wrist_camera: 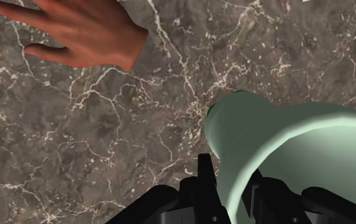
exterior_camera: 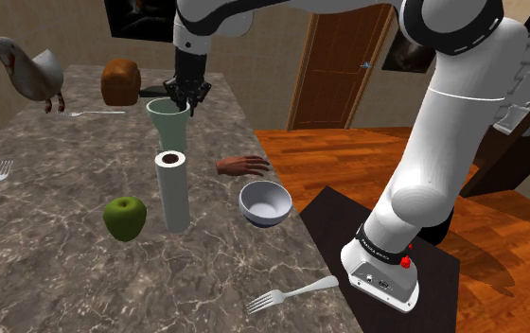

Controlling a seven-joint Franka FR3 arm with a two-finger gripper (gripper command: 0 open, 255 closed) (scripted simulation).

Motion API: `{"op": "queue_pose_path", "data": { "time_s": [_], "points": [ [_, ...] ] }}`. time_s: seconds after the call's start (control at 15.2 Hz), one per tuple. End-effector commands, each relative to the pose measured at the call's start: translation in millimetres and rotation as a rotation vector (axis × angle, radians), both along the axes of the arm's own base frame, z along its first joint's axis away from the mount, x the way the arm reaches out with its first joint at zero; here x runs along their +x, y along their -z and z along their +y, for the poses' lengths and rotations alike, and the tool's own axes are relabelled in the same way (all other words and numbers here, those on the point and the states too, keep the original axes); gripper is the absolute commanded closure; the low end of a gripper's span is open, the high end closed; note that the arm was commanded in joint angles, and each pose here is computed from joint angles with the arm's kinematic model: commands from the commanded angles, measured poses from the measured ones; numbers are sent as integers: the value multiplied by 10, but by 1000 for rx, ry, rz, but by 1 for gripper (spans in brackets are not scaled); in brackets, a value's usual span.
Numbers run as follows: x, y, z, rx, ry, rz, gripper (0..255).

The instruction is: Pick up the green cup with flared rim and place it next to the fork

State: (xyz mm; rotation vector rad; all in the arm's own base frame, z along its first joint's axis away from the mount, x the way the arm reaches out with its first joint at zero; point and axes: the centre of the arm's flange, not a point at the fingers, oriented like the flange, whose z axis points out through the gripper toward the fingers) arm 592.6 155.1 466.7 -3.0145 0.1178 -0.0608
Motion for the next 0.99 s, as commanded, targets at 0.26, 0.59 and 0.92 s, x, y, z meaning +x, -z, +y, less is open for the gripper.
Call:
{"op": "queue_pose_path", "data": {
  "time_s": [0.26, 0.59, 0.92],
  "points": [
    [-9, -327, 0, 0, 0, 0, 255],
    [-9, -591, 0, 0, 0, 0, 255],
    [-9, -855, 0, 0, 0, 0, 255]
  ]
}}
